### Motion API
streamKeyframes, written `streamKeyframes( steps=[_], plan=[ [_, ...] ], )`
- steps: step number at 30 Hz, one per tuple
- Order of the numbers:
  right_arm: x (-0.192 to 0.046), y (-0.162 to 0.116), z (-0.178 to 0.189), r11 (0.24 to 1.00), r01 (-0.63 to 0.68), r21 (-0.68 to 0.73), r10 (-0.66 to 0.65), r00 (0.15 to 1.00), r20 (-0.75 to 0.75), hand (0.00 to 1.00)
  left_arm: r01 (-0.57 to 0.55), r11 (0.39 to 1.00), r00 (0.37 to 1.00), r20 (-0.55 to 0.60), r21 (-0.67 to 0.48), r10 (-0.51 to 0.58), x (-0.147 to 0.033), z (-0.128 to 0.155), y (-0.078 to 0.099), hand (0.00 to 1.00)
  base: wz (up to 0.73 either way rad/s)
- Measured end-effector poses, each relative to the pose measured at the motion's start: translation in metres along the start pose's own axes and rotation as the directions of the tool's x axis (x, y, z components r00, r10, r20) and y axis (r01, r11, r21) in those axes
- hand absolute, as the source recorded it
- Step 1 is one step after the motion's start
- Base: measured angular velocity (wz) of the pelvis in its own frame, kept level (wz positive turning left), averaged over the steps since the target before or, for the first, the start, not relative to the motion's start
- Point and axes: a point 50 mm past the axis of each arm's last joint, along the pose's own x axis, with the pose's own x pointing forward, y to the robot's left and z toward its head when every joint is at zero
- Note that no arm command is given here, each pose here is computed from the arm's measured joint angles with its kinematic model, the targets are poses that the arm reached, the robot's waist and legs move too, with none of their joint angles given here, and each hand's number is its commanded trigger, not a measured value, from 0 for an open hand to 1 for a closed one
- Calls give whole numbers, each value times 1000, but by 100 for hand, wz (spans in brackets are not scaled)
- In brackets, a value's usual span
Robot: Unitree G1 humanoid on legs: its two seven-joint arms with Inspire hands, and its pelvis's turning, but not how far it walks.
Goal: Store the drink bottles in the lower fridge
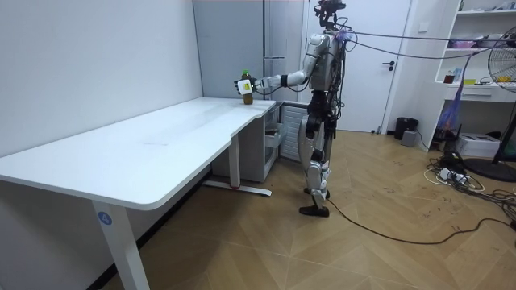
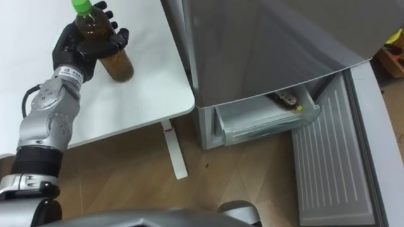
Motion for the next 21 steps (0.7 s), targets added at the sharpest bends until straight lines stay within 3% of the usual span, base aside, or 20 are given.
streamKeyframes(
  steps=[21],
  plan=[
    [0, 0, 7, 1000, 1, -6, 0, 1000, 18, 0, -24, 1000, 999, -25, 1, 24, 0, -3, 1, 100, 0]
  ],
)
